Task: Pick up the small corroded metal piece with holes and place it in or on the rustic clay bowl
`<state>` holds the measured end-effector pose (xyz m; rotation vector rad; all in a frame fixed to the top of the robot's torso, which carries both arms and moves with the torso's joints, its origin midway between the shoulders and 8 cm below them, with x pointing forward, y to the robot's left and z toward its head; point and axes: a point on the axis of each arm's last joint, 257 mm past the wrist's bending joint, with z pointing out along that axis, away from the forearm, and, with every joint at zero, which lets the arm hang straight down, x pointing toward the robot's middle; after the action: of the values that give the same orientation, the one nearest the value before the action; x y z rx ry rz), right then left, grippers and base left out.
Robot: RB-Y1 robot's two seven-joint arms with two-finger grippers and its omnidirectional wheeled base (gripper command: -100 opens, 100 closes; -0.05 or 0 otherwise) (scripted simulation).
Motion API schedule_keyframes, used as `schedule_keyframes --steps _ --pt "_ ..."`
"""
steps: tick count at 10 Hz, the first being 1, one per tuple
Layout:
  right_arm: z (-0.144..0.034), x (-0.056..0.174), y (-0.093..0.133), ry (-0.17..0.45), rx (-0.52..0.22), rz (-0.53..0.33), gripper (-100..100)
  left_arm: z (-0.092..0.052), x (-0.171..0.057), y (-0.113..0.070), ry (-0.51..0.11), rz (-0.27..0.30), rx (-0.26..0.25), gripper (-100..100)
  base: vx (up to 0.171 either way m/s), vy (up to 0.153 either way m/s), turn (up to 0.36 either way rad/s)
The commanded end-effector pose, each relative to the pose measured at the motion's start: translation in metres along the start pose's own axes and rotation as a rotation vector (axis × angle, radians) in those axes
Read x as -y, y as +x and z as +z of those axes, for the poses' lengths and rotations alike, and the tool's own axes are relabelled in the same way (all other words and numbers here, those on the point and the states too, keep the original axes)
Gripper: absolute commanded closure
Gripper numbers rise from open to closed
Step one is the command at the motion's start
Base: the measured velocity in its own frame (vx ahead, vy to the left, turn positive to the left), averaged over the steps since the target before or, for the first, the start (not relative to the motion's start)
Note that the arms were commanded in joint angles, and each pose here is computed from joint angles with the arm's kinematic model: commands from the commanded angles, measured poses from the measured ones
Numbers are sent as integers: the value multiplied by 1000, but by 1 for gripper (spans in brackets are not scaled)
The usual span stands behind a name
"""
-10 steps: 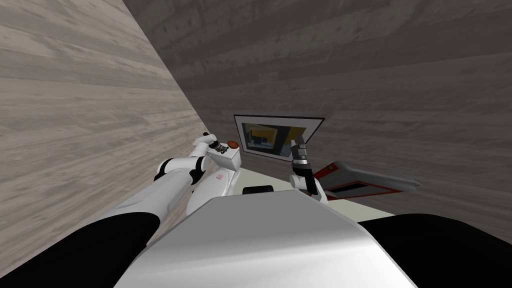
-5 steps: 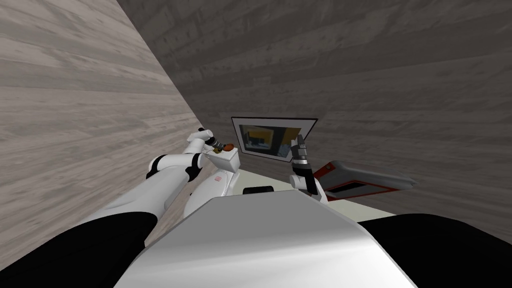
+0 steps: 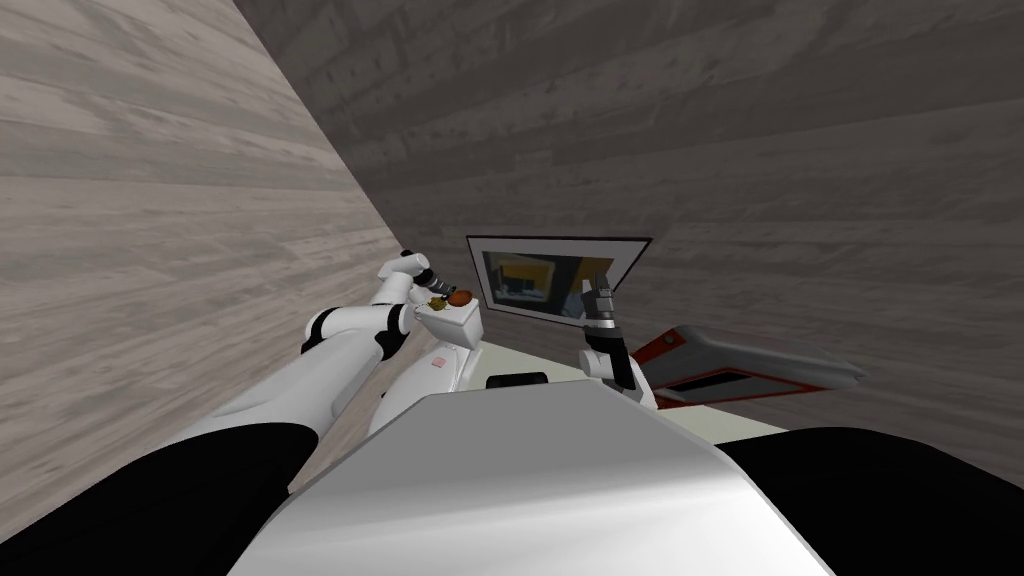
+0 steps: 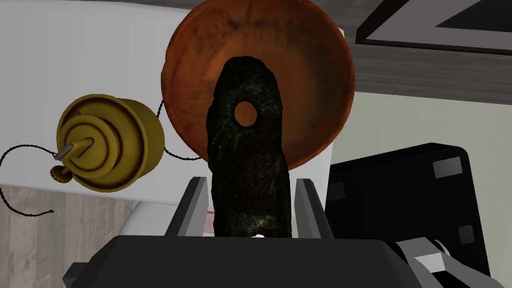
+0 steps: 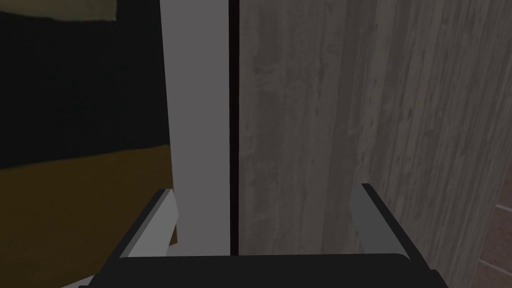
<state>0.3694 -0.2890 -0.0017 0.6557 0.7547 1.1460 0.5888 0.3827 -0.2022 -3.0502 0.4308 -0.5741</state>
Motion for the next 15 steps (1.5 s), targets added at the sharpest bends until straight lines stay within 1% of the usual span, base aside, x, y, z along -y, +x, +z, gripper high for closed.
schedule_keyframes --steps 1,2,4,5,6,7,11,12,13,14,15 --pt "0 0 0 0 0 0 0 -1 -7 5 -15 13 2 100 44 59 -17" --pt "0 0 0 0 0 0 0 -4 -27 12 -54 37 10 100 72 89 3" --pt "0 0 0 0 0 0 0 -9 -48 19 -96 69 14 100 87 109 -21" --pt "0 0 0 0 0 0 0 -9 -52 21 -102 74 14 100 53 68 -7" --pt "0 0 0 0 0 0 0 -7 -48 20 -94 67 11 100 19 23 -8" --pt "0 0 0 0 0 0 0 -8 -49 20 -96 69 12 -100 5 5 -1" --pt "0 0 0 0 0 0 0 -8 -49 20 -96 69 12 -100 0 0 0" --pt "0 0 0 0 0 0 0 -8 -49 20 -96 69 12 0 0 0 0" --pt "0 0 0 0 0 0 0 -27 -47 30 -93 65 3 -100 -35 15 -1" --pt "0 0 0 0 0 0 0 -27 -47 30 -93 65 3 -100 -38 16 -6" --pt "0 0 0 0 0 0 0 -39 -46 36 -91 63 -3 -100 -37 17 1"
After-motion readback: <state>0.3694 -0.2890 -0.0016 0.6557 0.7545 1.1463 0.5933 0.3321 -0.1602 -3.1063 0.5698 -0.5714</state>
